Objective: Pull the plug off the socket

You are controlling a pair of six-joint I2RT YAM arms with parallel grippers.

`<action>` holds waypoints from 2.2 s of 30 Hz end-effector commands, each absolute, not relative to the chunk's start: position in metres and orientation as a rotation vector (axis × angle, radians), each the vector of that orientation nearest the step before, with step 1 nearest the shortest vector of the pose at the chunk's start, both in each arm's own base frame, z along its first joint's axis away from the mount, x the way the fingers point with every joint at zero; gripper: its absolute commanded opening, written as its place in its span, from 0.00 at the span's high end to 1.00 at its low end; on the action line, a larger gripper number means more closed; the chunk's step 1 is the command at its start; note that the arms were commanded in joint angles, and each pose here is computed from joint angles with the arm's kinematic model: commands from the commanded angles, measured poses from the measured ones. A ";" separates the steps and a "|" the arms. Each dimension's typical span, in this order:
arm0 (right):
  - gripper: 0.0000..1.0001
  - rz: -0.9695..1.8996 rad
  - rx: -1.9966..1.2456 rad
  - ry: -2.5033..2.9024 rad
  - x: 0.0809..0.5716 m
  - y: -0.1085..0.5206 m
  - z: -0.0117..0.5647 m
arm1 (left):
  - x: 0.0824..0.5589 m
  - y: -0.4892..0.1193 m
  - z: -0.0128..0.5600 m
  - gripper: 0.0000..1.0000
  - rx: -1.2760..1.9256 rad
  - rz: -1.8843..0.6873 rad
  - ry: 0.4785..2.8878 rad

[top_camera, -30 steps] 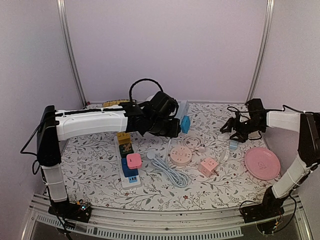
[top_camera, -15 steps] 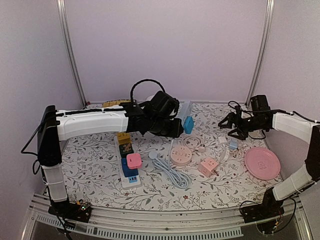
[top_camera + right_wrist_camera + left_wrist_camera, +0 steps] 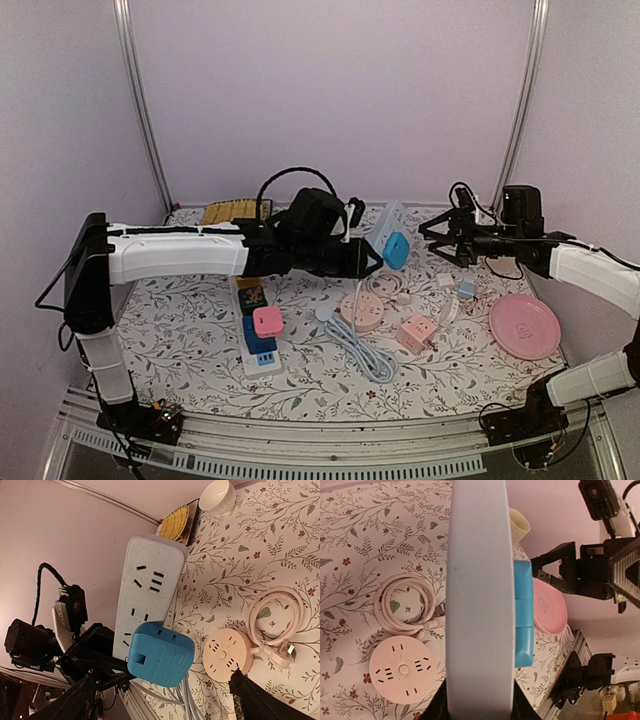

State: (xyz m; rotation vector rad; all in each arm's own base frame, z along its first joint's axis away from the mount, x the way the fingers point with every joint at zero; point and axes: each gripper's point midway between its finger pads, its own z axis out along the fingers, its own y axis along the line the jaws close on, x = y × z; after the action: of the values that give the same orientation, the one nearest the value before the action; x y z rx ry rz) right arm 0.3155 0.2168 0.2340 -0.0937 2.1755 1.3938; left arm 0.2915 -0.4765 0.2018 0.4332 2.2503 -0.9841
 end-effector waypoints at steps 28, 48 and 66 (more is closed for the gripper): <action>0.60 1.756 -0.298 1.918 0.272 0.264 0.308 | 0.282 -0.483 0.300 1.00 0.471 -1.310 1.967; 0.68 1.774 -0.153 2.066 0.287 0.268 0.269 | 0.275 -0.480 0.302 1.00 0.520 -1.173 1.966; 0.79 1.763 -0.122 2.099 0.292 0.273 0.264 | 0.282 -0.478 0.279 1.00 0.525 -0.952 2.072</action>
State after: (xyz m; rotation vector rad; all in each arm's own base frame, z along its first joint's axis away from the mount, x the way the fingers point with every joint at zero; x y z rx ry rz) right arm 0.2878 0.2708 0.2599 -0.1306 2.1012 1.7750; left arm 0.2796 -0.4718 0.2453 0.5420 2.1533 -0.9560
